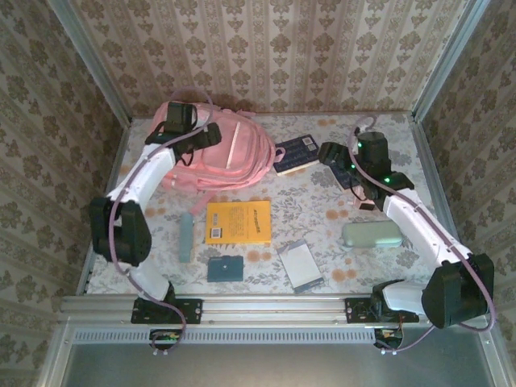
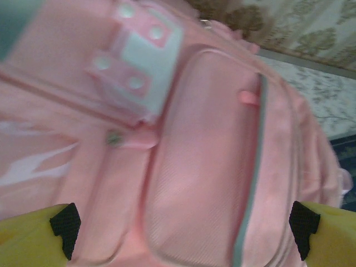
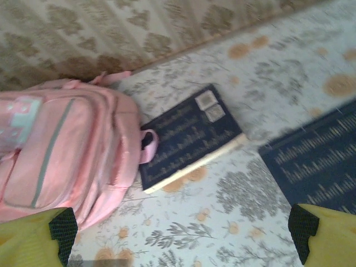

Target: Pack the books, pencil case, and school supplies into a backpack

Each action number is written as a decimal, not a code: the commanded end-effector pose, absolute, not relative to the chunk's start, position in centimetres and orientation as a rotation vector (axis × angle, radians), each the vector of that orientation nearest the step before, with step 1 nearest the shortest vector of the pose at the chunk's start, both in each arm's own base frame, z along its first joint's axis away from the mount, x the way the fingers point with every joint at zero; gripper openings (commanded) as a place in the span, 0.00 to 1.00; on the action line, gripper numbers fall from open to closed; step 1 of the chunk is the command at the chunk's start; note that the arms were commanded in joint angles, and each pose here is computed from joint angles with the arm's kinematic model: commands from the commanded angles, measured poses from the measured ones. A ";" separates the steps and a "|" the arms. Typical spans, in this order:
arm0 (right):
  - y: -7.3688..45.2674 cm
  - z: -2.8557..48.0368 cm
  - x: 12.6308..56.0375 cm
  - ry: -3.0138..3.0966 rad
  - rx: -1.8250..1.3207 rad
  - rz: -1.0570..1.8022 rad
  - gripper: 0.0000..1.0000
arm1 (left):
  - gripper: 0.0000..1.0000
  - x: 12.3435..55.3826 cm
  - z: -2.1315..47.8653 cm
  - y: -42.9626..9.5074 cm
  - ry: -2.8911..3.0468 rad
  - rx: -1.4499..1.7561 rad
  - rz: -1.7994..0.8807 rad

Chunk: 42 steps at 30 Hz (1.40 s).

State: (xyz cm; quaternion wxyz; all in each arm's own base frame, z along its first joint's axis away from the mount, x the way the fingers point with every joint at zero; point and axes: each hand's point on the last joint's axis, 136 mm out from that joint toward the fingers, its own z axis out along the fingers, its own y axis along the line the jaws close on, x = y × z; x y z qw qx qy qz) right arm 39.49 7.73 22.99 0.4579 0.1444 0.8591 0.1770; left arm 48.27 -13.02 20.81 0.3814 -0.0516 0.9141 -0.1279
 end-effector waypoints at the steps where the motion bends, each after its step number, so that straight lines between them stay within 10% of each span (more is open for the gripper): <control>1: 8.5 23.3 40.5 2.051 0.454 0.597 1.00 | 1.00 49.6 21.0 -16.3 2.334 0.005 -0.480; 24: 14.8 21.5 36.9 2.107 0.257 0.765 0.94 | 0.81 55.6 11.9 -25.6 2.445 0.139 -0.627; 42: 16.5 21.6 37.4 2.152 0.212 0.847 0.65 | 0.00 56.0 12.5 -24.5 2.462 0.076 -0.765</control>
